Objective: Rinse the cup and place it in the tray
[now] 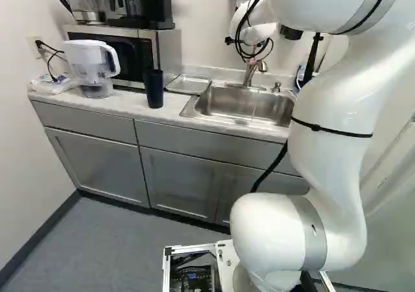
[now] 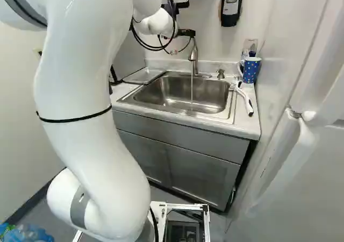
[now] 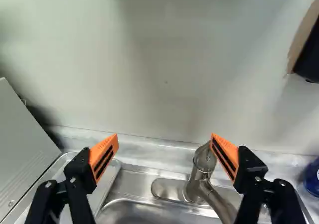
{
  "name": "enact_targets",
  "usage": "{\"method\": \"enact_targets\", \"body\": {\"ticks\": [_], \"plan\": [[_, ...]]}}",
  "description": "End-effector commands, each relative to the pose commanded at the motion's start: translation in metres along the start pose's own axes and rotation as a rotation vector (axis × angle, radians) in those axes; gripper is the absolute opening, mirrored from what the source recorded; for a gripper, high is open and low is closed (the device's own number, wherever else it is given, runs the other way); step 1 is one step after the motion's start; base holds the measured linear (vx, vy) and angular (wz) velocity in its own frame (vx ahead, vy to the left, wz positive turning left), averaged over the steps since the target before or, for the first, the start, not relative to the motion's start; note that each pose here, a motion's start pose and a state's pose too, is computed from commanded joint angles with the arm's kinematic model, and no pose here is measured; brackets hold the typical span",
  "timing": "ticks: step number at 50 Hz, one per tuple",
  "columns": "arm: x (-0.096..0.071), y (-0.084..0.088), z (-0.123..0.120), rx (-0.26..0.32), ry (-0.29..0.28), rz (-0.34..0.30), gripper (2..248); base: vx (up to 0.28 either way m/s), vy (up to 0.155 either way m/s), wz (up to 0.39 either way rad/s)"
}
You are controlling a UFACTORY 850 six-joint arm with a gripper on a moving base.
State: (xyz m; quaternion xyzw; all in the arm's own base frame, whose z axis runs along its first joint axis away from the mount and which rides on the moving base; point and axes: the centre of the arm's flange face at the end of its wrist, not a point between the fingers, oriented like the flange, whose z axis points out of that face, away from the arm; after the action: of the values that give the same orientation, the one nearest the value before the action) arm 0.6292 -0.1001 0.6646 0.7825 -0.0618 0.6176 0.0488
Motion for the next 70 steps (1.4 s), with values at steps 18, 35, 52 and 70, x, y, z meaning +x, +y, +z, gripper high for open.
{"method": "enact_targets", "body": {"ticks": [18,35,52,70], "plan": [[0.002,-0.002,0.012,0.002,0.004,-0.001,247,0.0,0.0,0.0],[0.002,-0.002,0.016,0.003,0.006,-0.001,247,0.0,0.0,0.0],[-0.001,-0.028,-0.005,0.043,-0.001,-0.01,247,0.0,0.0,0.0],[-0.006,-0.047,-0.035,0.075,-0.01,-0.018,247,0.0,0.0,0.0]]}}
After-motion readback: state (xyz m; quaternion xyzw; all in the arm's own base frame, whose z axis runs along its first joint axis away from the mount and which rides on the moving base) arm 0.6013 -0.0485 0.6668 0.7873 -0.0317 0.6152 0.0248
